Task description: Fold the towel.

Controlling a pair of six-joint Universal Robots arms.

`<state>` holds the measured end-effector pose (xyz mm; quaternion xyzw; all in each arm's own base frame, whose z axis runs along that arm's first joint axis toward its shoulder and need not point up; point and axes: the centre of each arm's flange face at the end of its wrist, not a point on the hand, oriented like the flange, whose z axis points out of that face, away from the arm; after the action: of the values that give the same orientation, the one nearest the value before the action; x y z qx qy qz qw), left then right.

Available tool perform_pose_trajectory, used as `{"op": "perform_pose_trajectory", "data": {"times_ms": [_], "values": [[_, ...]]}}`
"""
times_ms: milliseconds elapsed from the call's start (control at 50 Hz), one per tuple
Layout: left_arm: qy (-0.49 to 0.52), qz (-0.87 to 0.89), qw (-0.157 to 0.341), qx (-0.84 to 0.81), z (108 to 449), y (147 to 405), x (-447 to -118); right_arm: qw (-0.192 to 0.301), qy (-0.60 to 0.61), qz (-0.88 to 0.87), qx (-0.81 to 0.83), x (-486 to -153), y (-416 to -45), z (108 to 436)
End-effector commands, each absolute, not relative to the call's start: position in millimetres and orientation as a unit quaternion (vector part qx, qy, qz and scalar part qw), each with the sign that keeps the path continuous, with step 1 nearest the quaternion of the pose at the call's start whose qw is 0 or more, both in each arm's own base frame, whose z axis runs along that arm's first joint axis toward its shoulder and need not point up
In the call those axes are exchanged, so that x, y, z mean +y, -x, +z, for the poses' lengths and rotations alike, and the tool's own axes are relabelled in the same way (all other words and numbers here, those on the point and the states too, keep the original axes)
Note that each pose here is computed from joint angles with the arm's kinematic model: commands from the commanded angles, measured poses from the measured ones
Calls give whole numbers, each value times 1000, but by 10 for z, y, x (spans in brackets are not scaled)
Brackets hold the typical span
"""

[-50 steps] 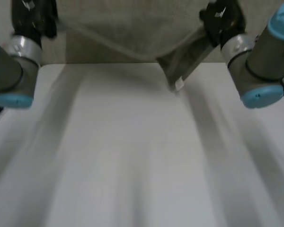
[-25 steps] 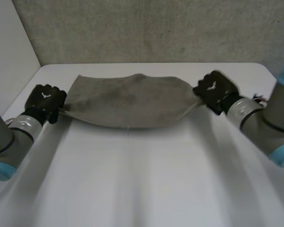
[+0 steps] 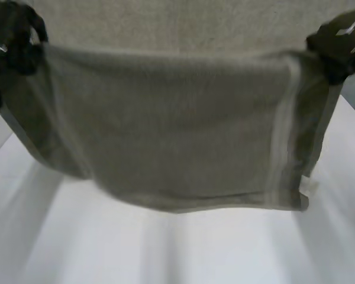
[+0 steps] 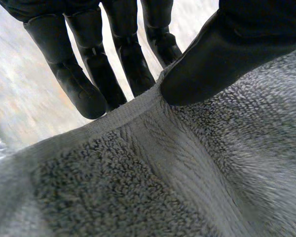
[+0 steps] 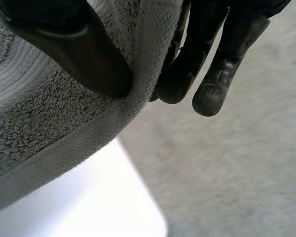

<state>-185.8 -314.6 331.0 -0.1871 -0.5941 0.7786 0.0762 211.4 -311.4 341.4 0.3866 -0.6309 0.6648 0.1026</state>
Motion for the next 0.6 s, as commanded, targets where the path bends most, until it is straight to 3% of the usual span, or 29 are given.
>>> {"op": "perform_pose_trajectory", "data": {"times_ms": [20, 100, 140, 160, 180, 200, 240, 260, 280, 380, 420, 520, 600], "values": [[251, 722, 48, -642, 2688, 2070, -3489, 117, -443, 623, -634, -3296, -2284, 2965], [288, 735, 21, -613, 2760, 2316, -3691, 156, -415, 682, -581, -3663, -2365, 3145], [277, 756, 12, -593, 2951, 2352, -3741, 187, -360, 757, -511, -3840, -2397, 3540], [258, 780, 2, -570, 3180, 2356, -3786, 187, -360, 758, -511, -3840, -2397, 3542], [236, 806, 0, -543, 3435, 2385, -3798, 195, -328, 797, -469, -3901, -2401, 3747], [235, 806, 0, -543, 3438, 2385, -3798, 195, -327, 797, -468, -3902, -2401, 3749], [177, 862, 0, -475, 3941, 2382, -3792, 189, -261, 864, -386, -3860, -2405, 4187], [177, 862, 0, -475, 3944, 2382, -3792, 189, -261, 864, -386, -3859, -2405, 4190], [146, 886, 5, -440, 4171, 2359, -3754, 179, -234, 888, -352, -3777, -2373, 4407], [95, 925, 22, -367, 4608, 2250, -3585, 149, -223, 900, -344, -3575, -2322, 4592], [94, 924, 28, -370, 4580, 2244, -3579, 138, -239, 891, -361, -3580, -2343, 4498], [114, 896, 30, -429, 4150, 2265, -3630, 105, -301, 856, -406, -3604, -2433, 4121], [154, 852, 44, -499, 3525, 2303, -3626, 84, -338, 826, -444, -3656, -2432, 3709]]}}
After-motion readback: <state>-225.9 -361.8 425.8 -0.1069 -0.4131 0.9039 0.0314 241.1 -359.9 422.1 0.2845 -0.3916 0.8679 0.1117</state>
